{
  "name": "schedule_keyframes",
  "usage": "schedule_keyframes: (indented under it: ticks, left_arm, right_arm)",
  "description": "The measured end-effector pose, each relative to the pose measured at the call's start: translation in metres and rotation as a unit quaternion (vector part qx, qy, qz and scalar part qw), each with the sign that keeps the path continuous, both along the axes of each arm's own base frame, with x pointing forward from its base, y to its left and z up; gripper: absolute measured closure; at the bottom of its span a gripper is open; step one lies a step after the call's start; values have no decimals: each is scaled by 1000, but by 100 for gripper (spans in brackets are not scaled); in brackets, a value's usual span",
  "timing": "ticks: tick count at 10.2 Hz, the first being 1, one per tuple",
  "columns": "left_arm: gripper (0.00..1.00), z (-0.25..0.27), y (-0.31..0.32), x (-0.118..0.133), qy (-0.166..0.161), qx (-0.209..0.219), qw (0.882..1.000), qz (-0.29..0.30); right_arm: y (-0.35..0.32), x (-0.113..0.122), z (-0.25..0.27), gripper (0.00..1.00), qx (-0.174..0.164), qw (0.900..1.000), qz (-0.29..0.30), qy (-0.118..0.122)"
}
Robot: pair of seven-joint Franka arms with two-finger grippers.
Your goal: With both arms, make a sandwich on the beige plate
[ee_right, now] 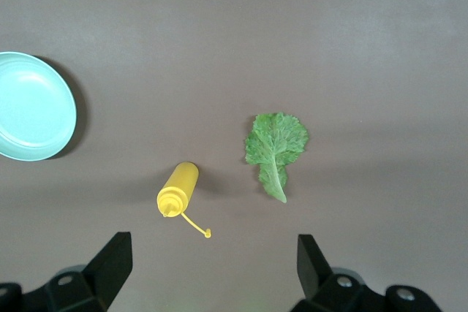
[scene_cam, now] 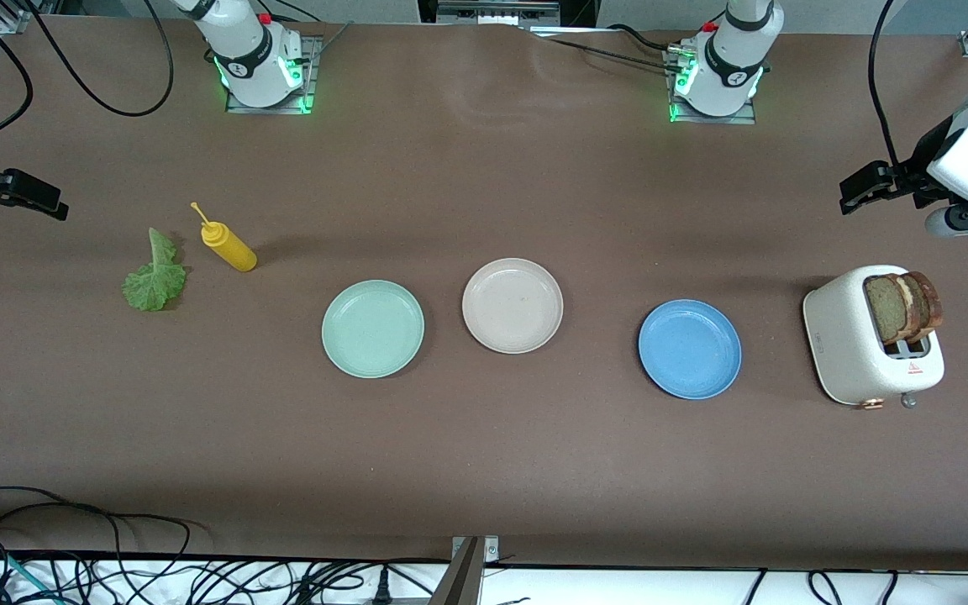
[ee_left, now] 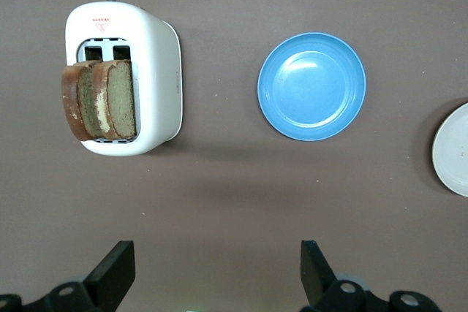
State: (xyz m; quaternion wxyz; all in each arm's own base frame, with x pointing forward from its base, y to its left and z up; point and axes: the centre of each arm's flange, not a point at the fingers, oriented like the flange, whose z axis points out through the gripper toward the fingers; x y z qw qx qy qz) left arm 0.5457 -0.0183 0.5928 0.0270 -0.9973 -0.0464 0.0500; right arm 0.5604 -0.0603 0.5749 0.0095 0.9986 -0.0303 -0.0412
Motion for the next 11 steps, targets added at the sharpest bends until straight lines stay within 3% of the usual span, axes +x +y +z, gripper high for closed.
schedule_keyframes:
  ticks: [11]
  left_arm:
    - [0, 0, -4, 0, 0, -1, 1000, -4]
  right_arm:
    - [3, 0, 1, 0, 0, 1000, 3, 0]
